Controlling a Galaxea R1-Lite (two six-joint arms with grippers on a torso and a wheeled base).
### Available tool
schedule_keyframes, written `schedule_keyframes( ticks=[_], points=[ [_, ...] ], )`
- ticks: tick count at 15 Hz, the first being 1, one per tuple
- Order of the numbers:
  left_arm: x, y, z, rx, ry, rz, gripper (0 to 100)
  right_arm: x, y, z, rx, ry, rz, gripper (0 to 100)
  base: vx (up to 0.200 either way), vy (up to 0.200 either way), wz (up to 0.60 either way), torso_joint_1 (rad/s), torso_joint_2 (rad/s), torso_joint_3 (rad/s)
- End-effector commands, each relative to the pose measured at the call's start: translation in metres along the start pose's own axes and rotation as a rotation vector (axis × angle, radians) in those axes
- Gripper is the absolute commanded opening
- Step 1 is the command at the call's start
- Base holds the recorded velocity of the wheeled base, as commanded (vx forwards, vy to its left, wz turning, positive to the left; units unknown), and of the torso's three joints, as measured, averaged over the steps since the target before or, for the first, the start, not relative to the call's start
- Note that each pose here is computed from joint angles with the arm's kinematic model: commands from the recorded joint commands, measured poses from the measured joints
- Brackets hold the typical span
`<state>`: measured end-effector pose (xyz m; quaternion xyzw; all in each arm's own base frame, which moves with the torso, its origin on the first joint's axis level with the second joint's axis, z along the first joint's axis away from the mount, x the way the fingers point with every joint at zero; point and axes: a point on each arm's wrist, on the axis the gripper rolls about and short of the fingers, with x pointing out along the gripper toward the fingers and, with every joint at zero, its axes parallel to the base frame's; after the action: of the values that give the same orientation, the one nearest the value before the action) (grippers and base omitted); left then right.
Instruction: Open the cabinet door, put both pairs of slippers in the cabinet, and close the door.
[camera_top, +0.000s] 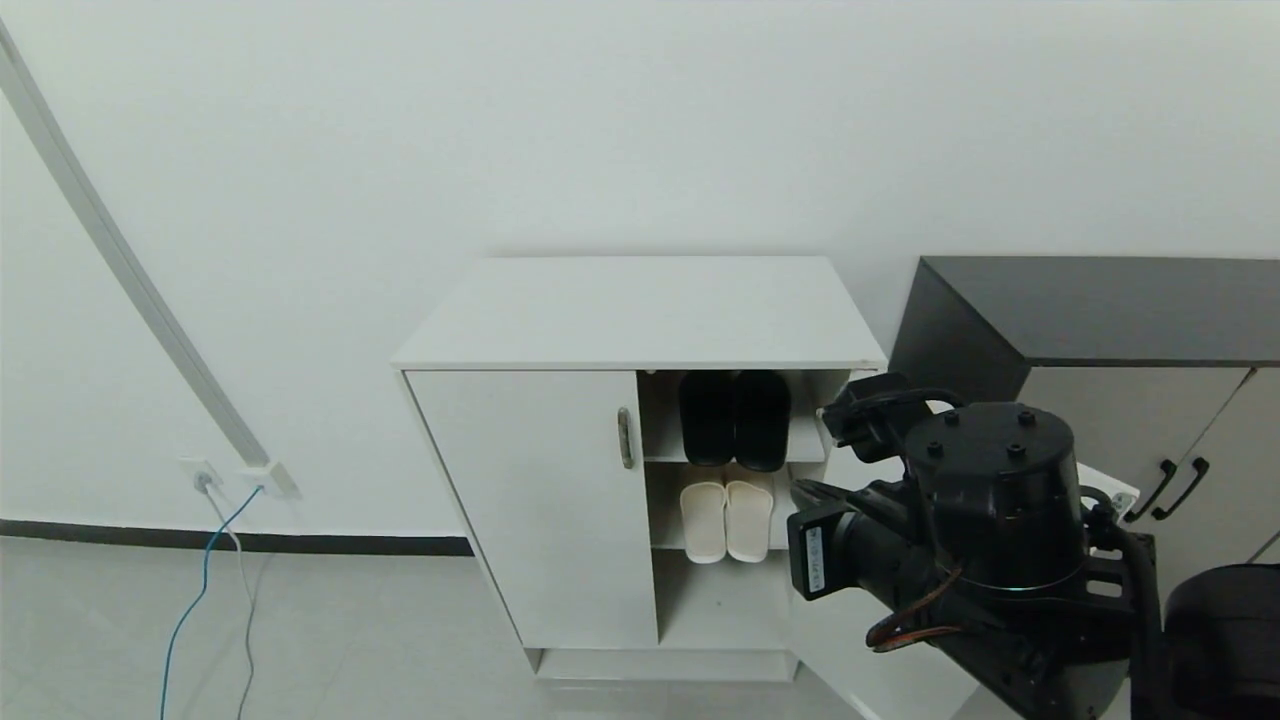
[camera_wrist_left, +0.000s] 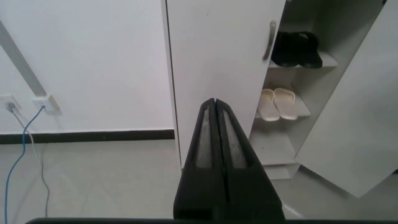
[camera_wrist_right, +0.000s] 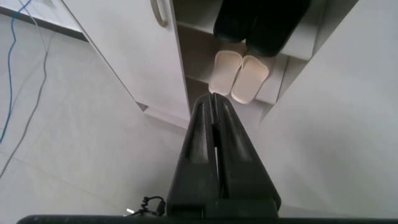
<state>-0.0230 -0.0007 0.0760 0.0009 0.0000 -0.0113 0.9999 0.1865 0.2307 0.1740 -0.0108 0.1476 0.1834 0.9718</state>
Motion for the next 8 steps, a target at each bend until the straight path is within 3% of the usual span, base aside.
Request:
schedule_keyframes(
  ticks=[1,8],
  points=[
    [0.0001,0.0000,0.0000,0.000,0.002,0.000,0,-0.0001,0.0000,-0.0006,-0.001,0.002,0.000,0,0.000,0.000,0.00,0.246,-0.58,-0.339],
    [0.0001,0.0000,0.0000,0.000,0.002,0.000,0,0.0005,-0.0003,-0.0041,-0.010,0.005,0.003,0,0.000,0.000,0.00,0.235,-0.53,-0.298]
  ],
)
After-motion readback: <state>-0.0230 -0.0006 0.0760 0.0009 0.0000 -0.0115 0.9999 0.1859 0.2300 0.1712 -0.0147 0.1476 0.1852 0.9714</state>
